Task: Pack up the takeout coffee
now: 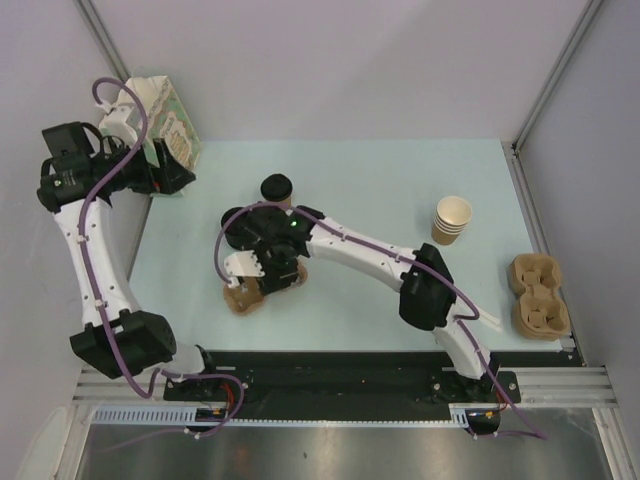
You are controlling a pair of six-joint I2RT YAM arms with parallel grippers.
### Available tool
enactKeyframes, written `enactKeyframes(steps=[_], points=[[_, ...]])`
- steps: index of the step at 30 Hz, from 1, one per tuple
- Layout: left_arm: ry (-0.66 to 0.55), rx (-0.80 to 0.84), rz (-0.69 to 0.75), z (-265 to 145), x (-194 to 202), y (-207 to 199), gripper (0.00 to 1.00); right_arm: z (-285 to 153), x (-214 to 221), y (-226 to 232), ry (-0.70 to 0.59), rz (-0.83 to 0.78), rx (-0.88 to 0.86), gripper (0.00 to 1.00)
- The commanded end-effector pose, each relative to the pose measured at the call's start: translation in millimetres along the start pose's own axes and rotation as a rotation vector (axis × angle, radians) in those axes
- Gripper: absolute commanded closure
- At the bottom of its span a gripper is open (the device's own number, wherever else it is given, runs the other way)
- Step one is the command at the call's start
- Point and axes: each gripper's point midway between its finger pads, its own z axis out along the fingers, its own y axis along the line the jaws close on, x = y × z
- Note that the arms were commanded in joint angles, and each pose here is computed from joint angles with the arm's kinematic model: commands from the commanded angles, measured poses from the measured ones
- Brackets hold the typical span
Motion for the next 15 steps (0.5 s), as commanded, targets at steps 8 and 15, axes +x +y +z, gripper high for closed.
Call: enactKeyframes(steps=[8, 15], points=[[-0.222, -0.263, 0.295, -18.9, -118.0, 55.8, 0.01, -159.3, 44.3, -37.2, -0.198, 0.517, 0.210, 0.00], [-0.331, -0.333, 0.284, 10.7, -157.4, 109.1, 0.01, -194.6, 76.1, -8.9, -0.282, 0.835, 0.155, 0.00]])
